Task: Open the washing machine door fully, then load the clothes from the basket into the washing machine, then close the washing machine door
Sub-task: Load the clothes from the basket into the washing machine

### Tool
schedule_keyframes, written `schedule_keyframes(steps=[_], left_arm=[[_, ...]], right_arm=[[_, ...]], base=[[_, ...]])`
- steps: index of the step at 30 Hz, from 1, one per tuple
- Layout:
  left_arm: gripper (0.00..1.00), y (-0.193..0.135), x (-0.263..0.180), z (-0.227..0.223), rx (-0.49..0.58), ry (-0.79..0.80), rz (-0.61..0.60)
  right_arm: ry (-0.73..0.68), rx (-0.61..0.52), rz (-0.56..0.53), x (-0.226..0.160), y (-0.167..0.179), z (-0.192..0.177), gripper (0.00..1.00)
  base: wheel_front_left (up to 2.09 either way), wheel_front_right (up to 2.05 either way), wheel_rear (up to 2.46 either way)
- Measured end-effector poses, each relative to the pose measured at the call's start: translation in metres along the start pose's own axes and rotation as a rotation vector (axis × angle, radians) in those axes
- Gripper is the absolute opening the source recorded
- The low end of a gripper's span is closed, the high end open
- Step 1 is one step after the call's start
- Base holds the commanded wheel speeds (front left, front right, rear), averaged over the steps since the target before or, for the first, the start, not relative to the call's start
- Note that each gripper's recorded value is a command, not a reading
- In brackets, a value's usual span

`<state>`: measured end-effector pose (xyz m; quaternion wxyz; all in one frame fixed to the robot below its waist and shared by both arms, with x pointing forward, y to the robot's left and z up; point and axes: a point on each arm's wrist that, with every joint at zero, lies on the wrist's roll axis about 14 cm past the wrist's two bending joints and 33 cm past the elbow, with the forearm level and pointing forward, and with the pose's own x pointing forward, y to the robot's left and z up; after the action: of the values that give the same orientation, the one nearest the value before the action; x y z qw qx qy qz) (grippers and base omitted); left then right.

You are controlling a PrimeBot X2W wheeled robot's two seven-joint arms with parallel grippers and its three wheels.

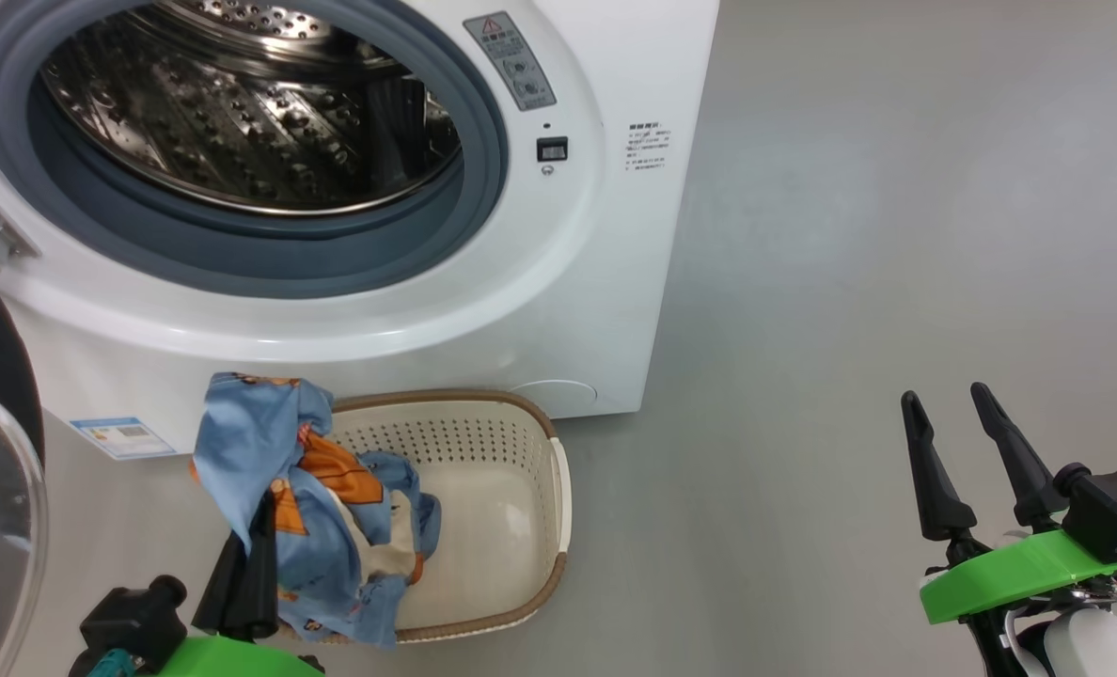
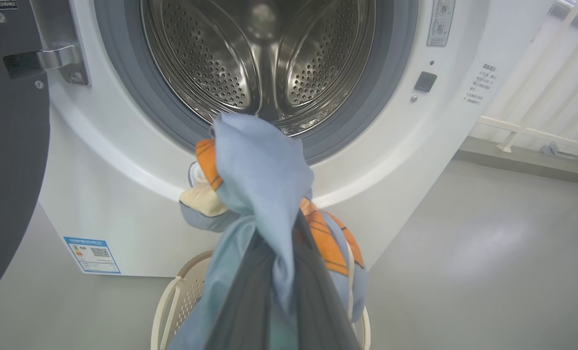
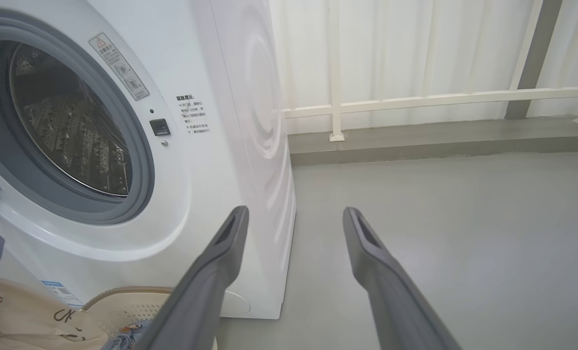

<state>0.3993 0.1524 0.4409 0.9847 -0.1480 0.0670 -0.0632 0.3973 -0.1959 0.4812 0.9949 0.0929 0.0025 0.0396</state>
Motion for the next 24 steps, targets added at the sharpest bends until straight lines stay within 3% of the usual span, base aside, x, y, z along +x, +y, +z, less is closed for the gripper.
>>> schedule_keyframes(steps=[9, 24], left_arm=[[0.00, 0.002, 0.026, 0.005, 0.013, -0.012, -0.010], [0.00, -0.001, 0.149, 0.079, 0.144, -0.192, -0.083]], right_arm=[[0.034, 0.004, -0.018, 0.004, -0.006, -0.013, 1.00], [0.053, 0.016, -0.033, 0.042, -0.012, -0.030, 1.00]], base=[[0.00, 0.00, 0.00], [0.00, 0.00, 0.00]])
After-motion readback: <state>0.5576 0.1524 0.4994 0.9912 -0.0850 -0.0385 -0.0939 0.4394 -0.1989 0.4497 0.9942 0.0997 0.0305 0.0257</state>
